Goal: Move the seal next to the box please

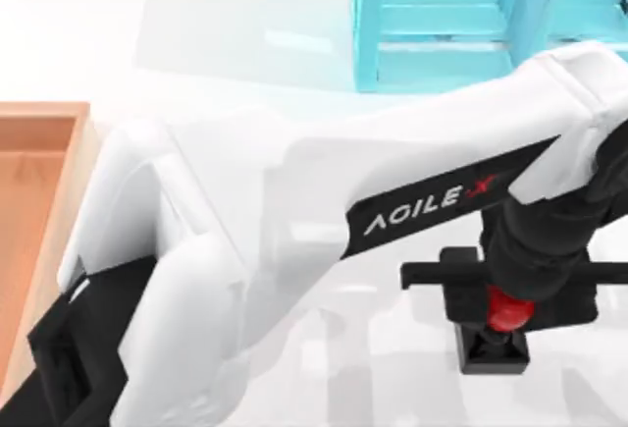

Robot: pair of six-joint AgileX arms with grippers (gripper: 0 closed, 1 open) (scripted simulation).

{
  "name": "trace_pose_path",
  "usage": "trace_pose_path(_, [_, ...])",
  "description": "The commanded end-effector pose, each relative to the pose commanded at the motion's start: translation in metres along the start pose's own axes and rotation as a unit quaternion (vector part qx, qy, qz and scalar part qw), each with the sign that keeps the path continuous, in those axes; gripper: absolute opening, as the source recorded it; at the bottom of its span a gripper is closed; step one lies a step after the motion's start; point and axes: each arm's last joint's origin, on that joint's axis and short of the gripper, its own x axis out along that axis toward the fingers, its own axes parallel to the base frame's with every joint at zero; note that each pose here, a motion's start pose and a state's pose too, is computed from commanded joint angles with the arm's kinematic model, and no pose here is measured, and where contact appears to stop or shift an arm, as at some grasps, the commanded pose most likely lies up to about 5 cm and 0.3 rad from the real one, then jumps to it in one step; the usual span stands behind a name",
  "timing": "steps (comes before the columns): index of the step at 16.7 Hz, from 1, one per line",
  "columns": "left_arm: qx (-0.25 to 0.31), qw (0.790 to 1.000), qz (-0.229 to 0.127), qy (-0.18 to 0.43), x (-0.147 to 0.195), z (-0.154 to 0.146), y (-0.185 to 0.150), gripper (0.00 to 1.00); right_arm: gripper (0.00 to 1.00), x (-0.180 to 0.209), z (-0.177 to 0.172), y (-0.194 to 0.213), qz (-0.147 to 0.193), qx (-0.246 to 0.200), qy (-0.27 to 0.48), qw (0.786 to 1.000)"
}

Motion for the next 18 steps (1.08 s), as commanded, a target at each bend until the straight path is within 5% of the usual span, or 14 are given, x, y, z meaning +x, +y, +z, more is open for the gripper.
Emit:
trace_pose_path(6, [-0.002,1.000,0.000,0.000,-0.003,0.006,0.004,0.00,1.00,0.000,0.000,0.000,0.000,0.000,0.000,1.000])
trace_pose_path(9, [-0.011,1.000,0.000,0.001,-0.017,0.041,0.035,0.00,1.00,0.000,0.000,0.000,0.000,0.000,0.000,1.000])
trace_pose_path(14, [0.002,1.000,0.000,0.000,-0.045,0.125,0.133,0.00,1.00,0.000,0.000,0.000,0.000,0.000,0.000,1.000])
trace_pose_path(18, [0.017,1.000,0.000,-0.001,-0.065,0.178,0.244,0.00,1.00,0.000,0.000,0.000,0.000,0.000,0.000,1.000])
